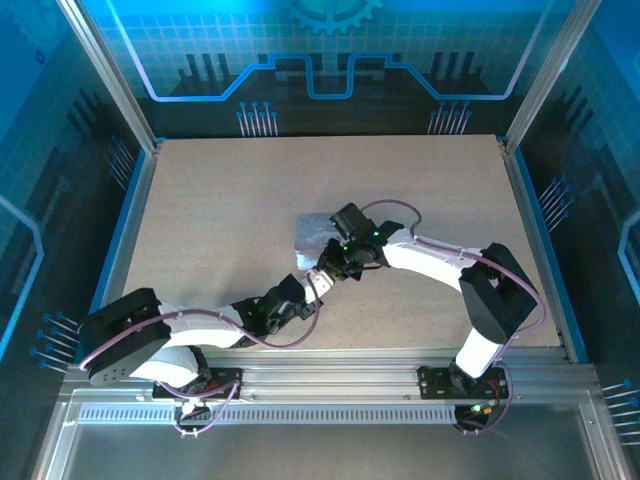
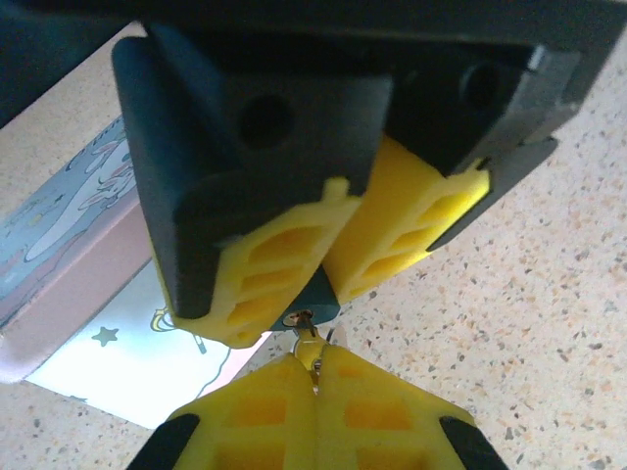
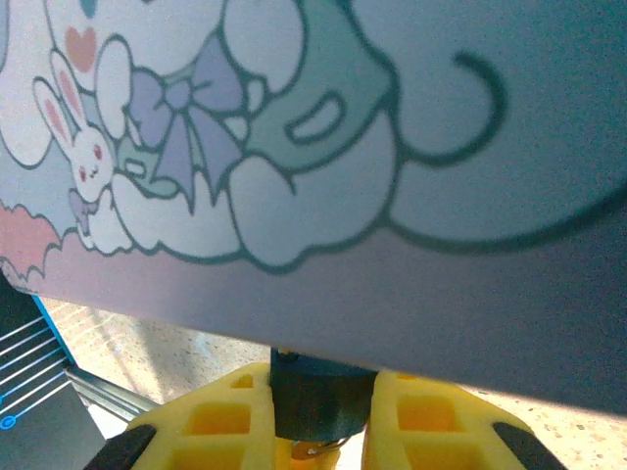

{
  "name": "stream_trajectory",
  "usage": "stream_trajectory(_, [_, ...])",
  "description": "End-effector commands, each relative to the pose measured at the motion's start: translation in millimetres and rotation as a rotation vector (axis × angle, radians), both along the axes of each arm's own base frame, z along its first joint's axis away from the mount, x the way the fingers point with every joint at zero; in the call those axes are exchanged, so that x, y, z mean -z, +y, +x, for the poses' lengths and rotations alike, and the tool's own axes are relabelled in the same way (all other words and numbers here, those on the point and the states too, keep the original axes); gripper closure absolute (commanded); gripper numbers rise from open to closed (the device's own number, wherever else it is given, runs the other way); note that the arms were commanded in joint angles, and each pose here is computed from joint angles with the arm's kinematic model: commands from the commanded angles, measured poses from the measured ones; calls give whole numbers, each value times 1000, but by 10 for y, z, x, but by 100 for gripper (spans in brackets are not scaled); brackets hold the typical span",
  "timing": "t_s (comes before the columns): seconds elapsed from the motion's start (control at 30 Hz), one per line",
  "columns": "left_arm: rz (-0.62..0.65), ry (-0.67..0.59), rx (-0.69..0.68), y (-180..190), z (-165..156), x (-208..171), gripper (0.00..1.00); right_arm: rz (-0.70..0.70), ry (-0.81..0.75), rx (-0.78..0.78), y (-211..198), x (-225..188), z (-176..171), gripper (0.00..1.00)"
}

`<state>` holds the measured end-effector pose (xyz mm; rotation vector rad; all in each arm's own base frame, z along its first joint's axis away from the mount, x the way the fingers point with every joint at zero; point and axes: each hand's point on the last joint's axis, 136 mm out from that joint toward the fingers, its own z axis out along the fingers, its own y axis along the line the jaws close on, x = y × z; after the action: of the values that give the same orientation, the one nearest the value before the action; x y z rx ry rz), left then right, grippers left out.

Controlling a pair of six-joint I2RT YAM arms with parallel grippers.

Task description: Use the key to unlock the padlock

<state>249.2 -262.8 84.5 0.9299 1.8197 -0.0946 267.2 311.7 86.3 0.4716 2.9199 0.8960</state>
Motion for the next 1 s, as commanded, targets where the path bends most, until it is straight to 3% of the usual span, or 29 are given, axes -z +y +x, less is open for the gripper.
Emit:
stream_trajectory(0.0, [106, -51, 69, -122, -53, 59, 100, 77, -26, -41, 182, -212, 94, 98])
stream_trajectory(0.1, [76, -22, 48, -152, -43, 99, 100, 73, -22, -44, 178, -193, 87, 97])
stream_trajectory(0.23, [-106, 120, -10, -122, -44, 107, 100, 60, -33, -32, 131, -168, 95, 95])
stream_trajectory(0.4, [-235, 240, -31, -157, -115, 81, 100, 58, -48, -20, 102, -120, 116, 92])
stream_trajectory(0.7, [-303, 349, -93, -33, -28, 73, 100, 57, -96, 46, -21, -126, 121, 44])
stream_trajectory(0.97, [-305, 409, -98, -90, 43, 132, 100, 51, -99, 69, -89, -89, 73, 41])
